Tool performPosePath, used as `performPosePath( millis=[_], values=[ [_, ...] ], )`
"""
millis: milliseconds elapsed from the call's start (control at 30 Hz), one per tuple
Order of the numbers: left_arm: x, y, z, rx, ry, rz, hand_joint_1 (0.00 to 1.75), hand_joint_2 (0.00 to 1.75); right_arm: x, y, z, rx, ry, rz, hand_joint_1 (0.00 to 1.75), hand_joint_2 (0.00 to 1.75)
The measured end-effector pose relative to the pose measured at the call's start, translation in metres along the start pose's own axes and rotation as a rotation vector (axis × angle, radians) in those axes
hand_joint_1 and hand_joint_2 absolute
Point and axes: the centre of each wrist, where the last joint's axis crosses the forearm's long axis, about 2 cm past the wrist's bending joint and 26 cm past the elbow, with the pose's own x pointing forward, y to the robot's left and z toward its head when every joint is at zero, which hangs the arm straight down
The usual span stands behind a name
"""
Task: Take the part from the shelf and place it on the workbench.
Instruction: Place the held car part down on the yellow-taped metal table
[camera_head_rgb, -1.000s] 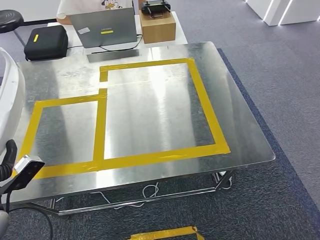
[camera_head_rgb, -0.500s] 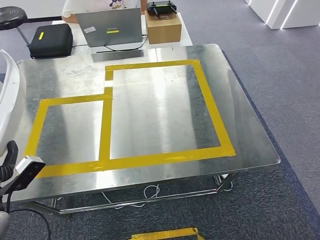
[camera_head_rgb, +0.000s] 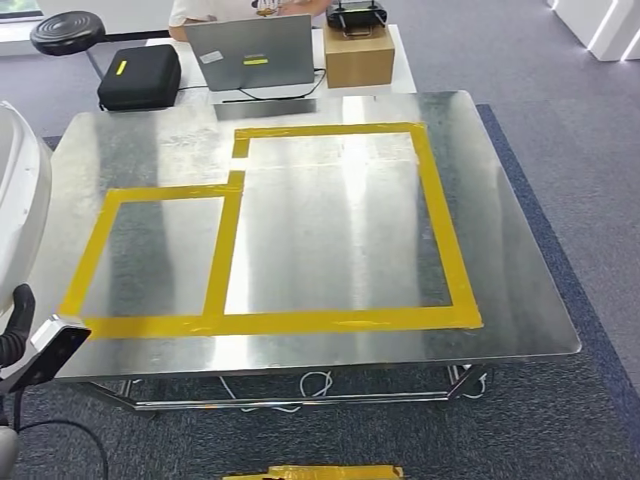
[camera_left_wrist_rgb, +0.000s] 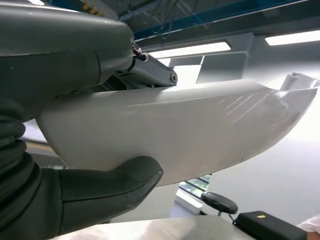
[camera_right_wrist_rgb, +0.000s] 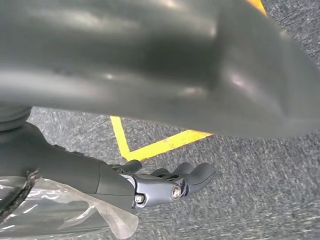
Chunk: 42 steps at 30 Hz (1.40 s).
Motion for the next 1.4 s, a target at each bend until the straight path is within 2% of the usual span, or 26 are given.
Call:
performPosePath(
  millis=[300, 533, 800, 1033, 1200, 1400],
  values=[
    [0.006, -0.003, -0.002, -0.032, -0.027, 0.019, 1.43, 1.75, 0.004, 0.001, -0.002, -0.005, -0.007, -0.013, 0.0, 0.0],
    [0.017, -0.008, -0.013, -0.052, -0.079, 0.03, 1.43, 1.75, 0.005, 0.001, -0.002, 0.0, -0.009, -0.012, 0.0, 0.0],
    [0.044, -0.026, -0.031, -0.12, -0.227, 0.024, 1.43, 1.75, 0.005, 0.003, -0.004, 0.019, -0.003, -0.001, 0.0, 0.0],
    [0.069, -0.051, -0.043, -0.223, -0.308, 0.028, 1.43, 1.75, 0.006, 0.005, -0.005, 0.033, -0.006, 0.001, 0.0, 0.0],
    [0.077, -0.073, -0.053, -0.311, -0.277, 0.034, 1.43, 1.75, 0.008, 0.009, -0.007, 0.027, -0.003, 0.011, 0.0, 0.0],
    [0.065, -0.097, -0.064, -0.402, -0.181, -0.056, 1.43, 1.75, 0.008, 0.008, -0.008, 0.039, 0.003, 0.018, 0.0, 0.0]
  ],
)
